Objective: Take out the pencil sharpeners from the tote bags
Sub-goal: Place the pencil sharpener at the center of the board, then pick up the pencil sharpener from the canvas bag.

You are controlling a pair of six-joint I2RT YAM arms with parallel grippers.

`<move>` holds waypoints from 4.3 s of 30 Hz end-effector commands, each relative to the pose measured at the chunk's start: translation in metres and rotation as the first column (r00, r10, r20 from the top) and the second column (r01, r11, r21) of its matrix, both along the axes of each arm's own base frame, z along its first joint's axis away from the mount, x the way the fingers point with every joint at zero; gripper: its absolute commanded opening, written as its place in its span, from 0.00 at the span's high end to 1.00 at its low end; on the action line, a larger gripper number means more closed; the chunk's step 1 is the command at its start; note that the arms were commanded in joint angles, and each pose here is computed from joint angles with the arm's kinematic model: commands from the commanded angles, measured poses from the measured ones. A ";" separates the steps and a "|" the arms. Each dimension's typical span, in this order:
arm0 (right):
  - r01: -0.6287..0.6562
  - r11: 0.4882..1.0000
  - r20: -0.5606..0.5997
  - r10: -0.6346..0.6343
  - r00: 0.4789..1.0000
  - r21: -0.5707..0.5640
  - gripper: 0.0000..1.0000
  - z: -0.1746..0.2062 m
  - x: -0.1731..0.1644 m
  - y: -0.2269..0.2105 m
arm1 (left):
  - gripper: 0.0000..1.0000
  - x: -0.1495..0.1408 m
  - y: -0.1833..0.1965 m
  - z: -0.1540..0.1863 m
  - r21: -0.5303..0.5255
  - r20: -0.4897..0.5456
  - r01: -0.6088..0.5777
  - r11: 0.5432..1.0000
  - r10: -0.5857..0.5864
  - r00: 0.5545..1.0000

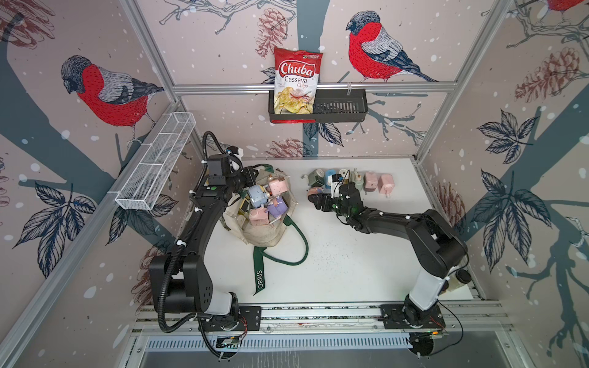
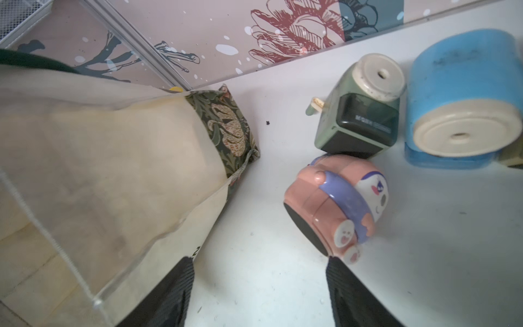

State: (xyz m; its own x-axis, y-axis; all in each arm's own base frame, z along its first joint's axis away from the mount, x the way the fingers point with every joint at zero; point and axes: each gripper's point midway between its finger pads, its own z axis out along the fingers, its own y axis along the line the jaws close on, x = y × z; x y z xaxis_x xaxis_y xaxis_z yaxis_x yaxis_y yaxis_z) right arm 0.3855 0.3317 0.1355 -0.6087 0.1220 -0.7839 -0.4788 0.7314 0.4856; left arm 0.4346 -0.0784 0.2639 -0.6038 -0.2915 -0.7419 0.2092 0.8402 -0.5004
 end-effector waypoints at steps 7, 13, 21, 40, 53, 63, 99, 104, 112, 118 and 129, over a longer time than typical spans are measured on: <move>-0.026 0.997 0.205 0.040 0.978 -0.067 0.25 0.051 -0.053 0.027 | 1.00 0.000 -0.006 0.023 -0.055 0.076 0.049 0.997 -0.044 0.996; -0.054 0.996 0.266 0.072 0.961 -0.074 0.27 0.080 -0.077 0.028 | 1.00 0.001 -0.001 0.023 -0.066 0.074 0.038 0.997 -0.033 0.997; -0.090 0.987 0.283 0.125 0.951 -0.133 0.29 0.103 -0.097 0.031 | 1.00 0.003 -0.002 0.019 -0.076 0.062 0.039 0.996 -0.034 0.997; -0.167 0.897 0.193 0.264 0.945 -0.409 0.23 0.083 -0.110 0.123 | 1.00 0.005 -0.001 0.014 -0.081 0.052 0.032 0.996 -0.028 0.998; 0.022 0.703 0.190 0.163 0.968 -0.711 0.08 0.015 -0.067 0.150 | 1.00 0.005 -0.002 0.012 -0.078 0.049 0.033 0.996 -0.029 0.998; -0.038 0.624 0.128 0.219 0.967 -0.781 0.03 -0.025 -0.065 0.153 | 1.00 0.005 -0.002 0.013 -0.079 0.048 0.034 0.996 -0.030 0.998; -0.075 0.677 0.115 0.232 0.966 -0.732 0.11 -0.066 -0.015 0.171 | 1.00 0.004 -0.002 0.013 -0.076 0.048 0.034 0.997 -0.030 0.998; -0.107 0.691 0.125 0.277 0.953 -0.715 0.17 -0.047 -0.031 0.177 | 1.00 0.004 -0.002 0.013 -0.076 0.047 0.033 0.997 -0.030 0.998; -0.133 0.728 0.144 0.305 0.941 -0.673 0.20 -0.012 -0.052 0.179 | 1.00 0.004 -0.002 0.013 -0.075 0.046 0.033 0.997 -0.030 0.998; -0.140 0.751 0.158 0.310 0.938 -0.645 0.20 0.010 -0.063 0.174 | 1.00 0.004 -0.002 0.014 -0.075 0.048 0.034 0.997 -0.030 0.998; -0.109 0.806 0.208 0.277 0.938 -0.582 0.20 0.053 -0.073 0.150 | 1.00 0.004 -0.003 0.012 -0.071 0.045 0.034 0.997 -0.031 0.998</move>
State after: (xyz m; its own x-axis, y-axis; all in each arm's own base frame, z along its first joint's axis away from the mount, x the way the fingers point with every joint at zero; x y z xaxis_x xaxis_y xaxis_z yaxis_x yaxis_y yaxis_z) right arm 0.3102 0.4821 0.1661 -0.3378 -0.5454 -0.7671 -0.7086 0.6838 -0.1740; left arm 0.4350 -0.0795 0.2646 -0.6145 -0.3343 -0.7146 0.2196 0.7975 -0.5619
